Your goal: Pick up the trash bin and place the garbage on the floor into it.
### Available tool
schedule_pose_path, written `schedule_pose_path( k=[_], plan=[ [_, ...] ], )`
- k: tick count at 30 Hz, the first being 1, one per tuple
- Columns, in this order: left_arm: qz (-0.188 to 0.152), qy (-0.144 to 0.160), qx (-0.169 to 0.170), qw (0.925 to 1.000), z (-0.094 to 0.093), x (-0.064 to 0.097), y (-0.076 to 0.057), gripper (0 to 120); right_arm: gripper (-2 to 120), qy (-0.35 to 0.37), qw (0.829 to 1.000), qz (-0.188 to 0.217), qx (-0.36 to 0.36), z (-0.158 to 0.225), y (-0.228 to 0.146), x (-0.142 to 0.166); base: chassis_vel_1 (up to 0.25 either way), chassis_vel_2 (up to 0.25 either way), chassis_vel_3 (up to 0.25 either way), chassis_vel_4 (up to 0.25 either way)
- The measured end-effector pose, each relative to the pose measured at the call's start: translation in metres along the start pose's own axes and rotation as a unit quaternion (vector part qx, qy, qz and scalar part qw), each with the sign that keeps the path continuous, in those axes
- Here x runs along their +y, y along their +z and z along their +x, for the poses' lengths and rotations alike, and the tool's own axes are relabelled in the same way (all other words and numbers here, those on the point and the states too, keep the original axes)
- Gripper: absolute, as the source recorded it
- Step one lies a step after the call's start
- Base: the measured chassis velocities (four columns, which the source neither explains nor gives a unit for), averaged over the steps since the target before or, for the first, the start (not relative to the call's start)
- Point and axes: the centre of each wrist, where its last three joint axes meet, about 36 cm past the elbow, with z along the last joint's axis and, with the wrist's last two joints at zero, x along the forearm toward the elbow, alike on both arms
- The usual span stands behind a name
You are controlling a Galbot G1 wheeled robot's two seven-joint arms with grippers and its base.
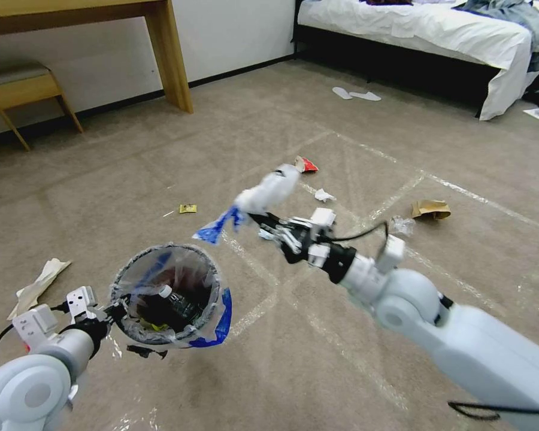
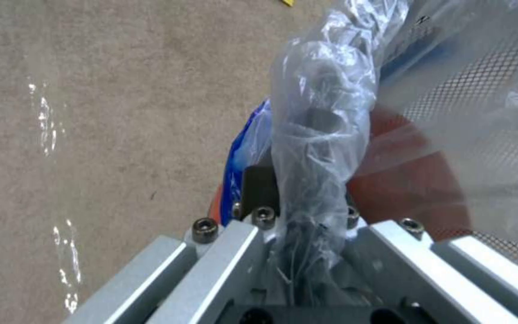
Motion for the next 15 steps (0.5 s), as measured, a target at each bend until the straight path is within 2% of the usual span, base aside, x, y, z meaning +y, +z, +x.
schedule_pose_path(
  k=[2,5,7,15],
  plan=[
    [0.004,0.003,0.000,1.0000,-0.006,0.000,-0.004,1,0,-0.032,0.999,0.016,0.015,-0.029,-0.006,-0.003,0.000,0.000,0.000,0.000],
    [0.005,0.004,0.000,1.0000,-0.008,0.001,-0.006,1,0,-0.045,0.998,0.027,0.022,-0.041,-0.009,-0.005,0.000,0.000,0.000,0.000],
    [0.007,0.005,-0.001,1.0000,-0.012,0.002,-0.010,1,0,-0.063,0.996,0.047,0.038,-0.062,-0.014,-0.007,0.000,0.000,0.000,0.000],
    [0.011,0.007,-0.002,0.9999,-0.019,0.004,-0.019,1,0,-0.081,0.992,0.063,0.076,-0.082,-0.005,-0.006,0.000,0.000,0.000,0.000]
  ],
)
